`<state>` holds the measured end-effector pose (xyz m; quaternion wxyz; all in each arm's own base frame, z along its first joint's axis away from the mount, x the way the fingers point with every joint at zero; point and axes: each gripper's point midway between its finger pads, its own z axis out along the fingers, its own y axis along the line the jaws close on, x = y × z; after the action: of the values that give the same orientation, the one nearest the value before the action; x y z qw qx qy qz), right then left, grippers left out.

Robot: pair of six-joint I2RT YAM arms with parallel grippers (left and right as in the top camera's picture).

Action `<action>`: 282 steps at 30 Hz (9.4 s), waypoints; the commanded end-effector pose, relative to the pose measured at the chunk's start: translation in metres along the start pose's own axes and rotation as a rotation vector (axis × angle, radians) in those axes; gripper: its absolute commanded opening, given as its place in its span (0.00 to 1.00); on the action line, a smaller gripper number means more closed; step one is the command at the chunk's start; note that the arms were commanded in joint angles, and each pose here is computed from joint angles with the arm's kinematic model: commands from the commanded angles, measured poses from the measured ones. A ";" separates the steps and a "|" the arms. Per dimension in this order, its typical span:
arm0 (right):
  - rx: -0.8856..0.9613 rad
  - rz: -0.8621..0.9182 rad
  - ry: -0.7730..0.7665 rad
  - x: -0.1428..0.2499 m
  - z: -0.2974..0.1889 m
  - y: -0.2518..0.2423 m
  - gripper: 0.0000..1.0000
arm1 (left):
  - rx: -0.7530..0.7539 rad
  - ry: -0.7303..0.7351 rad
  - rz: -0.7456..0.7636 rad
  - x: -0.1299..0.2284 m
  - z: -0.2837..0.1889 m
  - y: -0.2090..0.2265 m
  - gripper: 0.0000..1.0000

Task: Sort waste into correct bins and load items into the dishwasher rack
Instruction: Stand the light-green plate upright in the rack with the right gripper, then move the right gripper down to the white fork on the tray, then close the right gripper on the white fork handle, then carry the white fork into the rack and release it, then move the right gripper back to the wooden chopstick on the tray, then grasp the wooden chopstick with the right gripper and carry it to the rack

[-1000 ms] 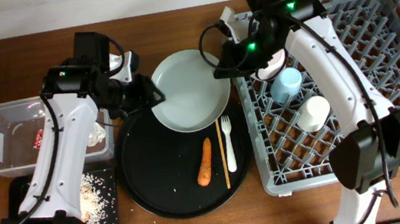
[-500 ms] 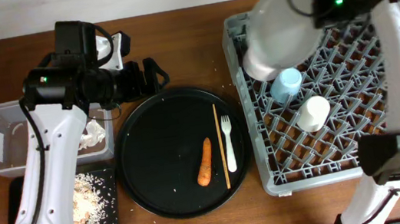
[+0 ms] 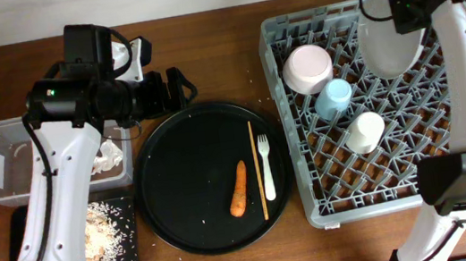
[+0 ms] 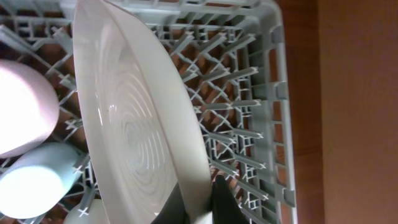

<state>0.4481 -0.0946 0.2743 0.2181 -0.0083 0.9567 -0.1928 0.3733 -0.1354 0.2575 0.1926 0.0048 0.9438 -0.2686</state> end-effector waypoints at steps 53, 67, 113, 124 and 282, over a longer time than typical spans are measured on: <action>-0.720 -0.098 0.508 0.176 -0.105 0.373 0.52 | -0.141 -0.301 -0.325 -0.055 -0.105 0.130 0.99; -0.505 0.165 0.501 0.254 -0.019 0.424 0.43 | -0.141 -0.301 -0.325 -0.055 -0.105 0.130 0.99; -0.250 0.028 0.283 0.188 0.053 0.357 0.28 | -0.141 -0.301 -0.325 -0.055 -0.105 0.130 0.99; -0.271 0.047 0.240 0.181 0.064 0.368 0.26 | -0.141 -0.301 -0.325 -0.055 -0.105 0.130 0.99; -0.395 -0.007 0.392 0.111 -0.003 0.205 0.04 | -0.141 -0.301 -0.325 -0.055 -0.105 0.130 0.99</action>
<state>0.3572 0.0927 0.1383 -0.0001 0.0013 1.0000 -0.0055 0.4010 0.0339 0.2836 0.2718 -0.2018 0.9136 -0.2251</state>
